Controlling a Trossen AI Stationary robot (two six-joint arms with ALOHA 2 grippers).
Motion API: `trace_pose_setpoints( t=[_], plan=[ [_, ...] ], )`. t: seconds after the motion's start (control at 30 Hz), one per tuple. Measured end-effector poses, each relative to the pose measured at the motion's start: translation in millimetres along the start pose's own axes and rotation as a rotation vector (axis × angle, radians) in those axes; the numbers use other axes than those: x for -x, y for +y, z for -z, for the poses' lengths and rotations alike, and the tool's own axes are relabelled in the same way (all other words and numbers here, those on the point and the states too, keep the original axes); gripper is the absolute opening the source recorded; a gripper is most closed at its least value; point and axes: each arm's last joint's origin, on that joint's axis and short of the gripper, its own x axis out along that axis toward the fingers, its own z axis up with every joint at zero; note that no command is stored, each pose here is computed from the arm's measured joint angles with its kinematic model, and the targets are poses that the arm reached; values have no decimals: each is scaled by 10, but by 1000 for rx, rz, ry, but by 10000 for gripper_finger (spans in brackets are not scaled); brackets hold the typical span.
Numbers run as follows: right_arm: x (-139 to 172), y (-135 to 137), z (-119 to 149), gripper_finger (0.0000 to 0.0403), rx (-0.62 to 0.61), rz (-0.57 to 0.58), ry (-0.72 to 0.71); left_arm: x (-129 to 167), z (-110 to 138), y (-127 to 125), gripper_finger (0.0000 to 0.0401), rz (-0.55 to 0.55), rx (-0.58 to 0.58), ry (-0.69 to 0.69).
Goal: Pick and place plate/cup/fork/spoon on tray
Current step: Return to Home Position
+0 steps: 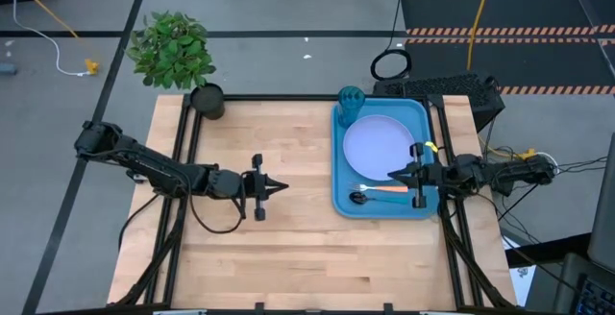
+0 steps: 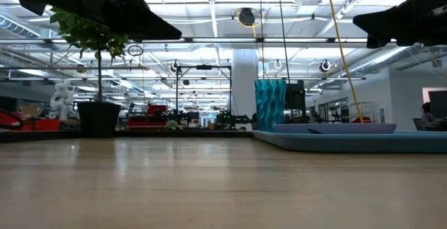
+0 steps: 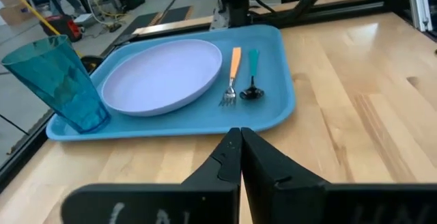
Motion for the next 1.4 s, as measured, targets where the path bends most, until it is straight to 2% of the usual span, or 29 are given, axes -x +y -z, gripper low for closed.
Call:
trace_pose_setpoints(
  t=[0.43, 0.57, 0.77, 0.97, 1.13, 1.27, 1.4],
  plan=[
    [-3, -79, 66, 0, 4, 63, 64, -1, -3, 4, 10, -9, 5, -2],
    [-2, -79, 80, 0, 2, 46, 74, -1, -3, 4, 17, -9, 5, -3],
    [0, -89, 107, 0, -31, 56, 101, -1, -4, 5, 4, -10, 5, -3],
    [0, -89, 111, 0, -26, 57, 106, -1, -3, 5, 15, -11, 13, -2],
    [0, -89, 112, 0, -7, 56, 108, 72, 0, 75, 4, -75, 6, 45],
    [0, -89, 112, 0, -7, 57, 107, 153, 12, 171, 13, -101, 38, 72],
    [0, -90, 111, 0, -7, 58, 106, 223, 190, 219, 11, -88, 40, 60]
  ],
)
